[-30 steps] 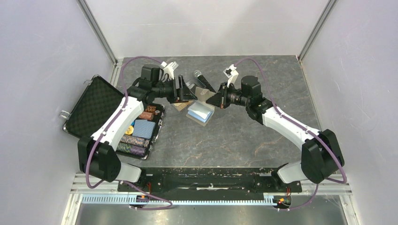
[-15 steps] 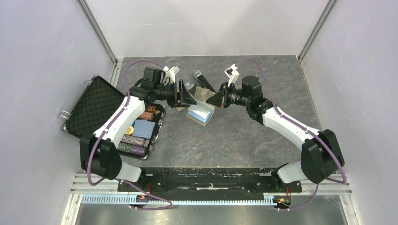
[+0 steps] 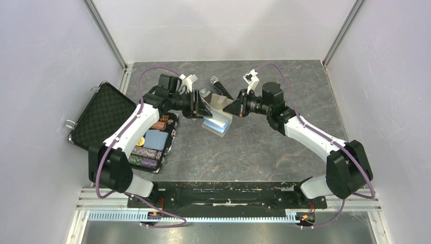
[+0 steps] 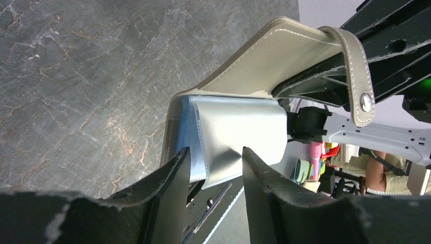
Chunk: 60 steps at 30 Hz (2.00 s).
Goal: Put the credit cards into the card holder
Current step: Open the card holder at the center of the board.
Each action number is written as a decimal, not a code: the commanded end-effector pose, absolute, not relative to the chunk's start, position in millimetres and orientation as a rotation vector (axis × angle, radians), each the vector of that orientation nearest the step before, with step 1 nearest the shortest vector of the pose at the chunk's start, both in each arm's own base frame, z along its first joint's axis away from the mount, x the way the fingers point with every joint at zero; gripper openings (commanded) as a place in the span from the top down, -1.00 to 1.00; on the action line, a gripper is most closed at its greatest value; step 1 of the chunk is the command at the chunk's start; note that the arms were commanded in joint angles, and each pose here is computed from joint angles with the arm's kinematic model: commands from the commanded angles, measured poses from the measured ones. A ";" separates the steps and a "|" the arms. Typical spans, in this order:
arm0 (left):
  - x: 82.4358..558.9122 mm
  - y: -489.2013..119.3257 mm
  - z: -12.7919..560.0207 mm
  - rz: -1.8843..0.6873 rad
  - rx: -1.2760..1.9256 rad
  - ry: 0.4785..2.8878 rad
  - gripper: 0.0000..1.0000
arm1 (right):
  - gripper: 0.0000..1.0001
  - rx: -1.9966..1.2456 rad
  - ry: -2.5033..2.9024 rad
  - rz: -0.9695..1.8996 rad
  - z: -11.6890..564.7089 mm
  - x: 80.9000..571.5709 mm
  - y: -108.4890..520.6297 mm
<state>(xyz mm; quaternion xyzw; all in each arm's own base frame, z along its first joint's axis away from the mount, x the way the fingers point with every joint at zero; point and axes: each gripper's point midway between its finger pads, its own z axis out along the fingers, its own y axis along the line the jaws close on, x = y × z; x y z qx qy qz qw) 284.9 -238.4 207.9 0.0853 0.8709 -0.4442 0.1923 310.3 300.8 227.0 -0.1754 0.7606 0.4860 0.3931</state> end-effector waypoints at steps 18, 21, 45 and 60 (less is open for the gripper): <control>297.7 -253.0 265.4 -1.335 0.326 2.226 -0.23 | 1.00 -0.456 1.946 1.328 217.2 297.6 304.1; 300.5 -257.2 269.9 -1.375 0.309 2.204 -0.24 | 1.00 -0.441 1.966 1.351 215.1 296.1 305.4; 270.0 -234.8 176.9 -1.175 0.261 2.645 -0.13 | 1.00 -0.370 2.062 1.341 200.0 302.5 301.9; 267.0 -243.4 166.2 -1.257 0.286 2.678 -0.11 | 1.00 -0.374 2.079 1.338 193.6 305.4 301.5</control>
